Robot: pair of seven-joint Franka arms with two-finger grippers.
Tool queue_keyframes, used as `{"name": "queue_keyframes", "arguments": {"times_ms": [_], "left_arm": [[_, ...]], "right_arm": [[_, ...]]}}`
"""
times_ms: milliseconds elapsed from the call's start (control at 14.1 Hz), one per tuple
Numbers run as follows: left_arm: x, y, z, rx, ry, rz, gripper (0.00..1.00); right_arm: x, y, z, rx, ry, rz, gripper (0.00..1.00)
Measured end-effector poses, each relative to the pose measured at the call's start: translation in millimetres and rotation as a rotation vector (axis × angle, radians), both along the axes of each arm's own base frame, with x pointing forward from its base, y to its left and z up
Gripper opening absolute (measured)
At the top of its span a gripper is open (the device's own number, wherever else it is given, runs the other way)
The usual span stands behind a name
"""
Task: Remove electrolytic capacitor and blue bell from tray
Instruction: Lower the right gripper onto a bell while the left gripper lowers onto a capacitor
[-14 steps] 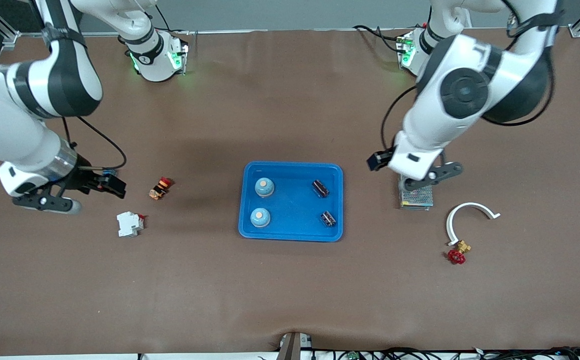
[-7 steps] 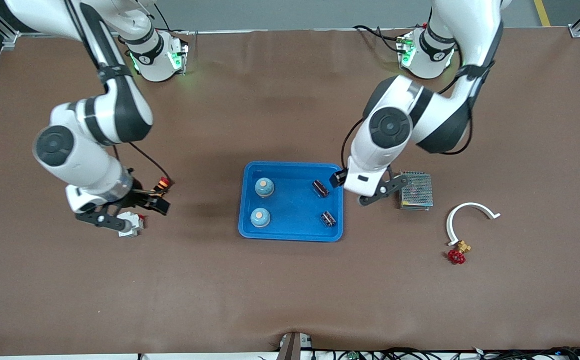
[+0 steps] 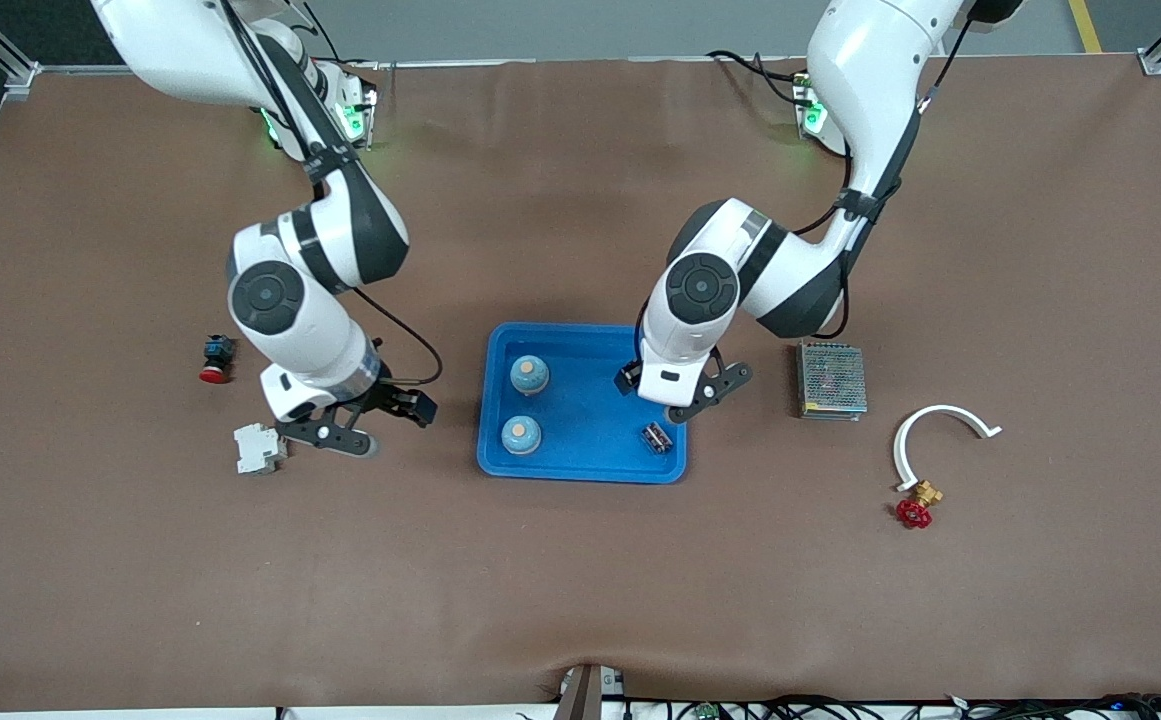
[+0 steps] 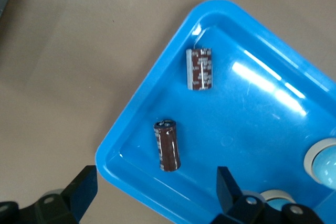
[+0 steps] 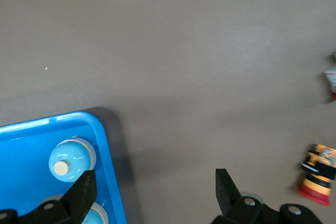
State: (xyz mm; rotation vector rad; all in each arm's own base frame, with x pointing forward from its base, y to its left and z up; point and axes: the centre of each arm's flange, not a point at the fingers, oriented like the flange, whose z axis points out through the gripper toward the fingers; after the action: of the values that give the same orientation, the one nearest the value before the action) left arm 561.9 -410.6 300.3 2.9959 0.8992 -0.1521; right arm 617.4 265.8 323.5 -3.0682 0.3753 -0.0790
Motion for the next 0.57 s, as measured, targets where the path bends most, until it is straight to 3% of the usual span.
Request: {"name": "queue_keyframes", "arguments": {"times_ms": [283, 567], "left_arm": [[23, 31, 2, 0.007, -0.001, 0.129, 1.00], [22, 29, -13, 0.011, 0.020, 0.244, 1.00]], "right_arm": [[4, 46, -32, -0.010, 0.011, -0.075, 1.00], [3, 89, -58, -0.049, -0.012, -0.115, 1.00]]}}
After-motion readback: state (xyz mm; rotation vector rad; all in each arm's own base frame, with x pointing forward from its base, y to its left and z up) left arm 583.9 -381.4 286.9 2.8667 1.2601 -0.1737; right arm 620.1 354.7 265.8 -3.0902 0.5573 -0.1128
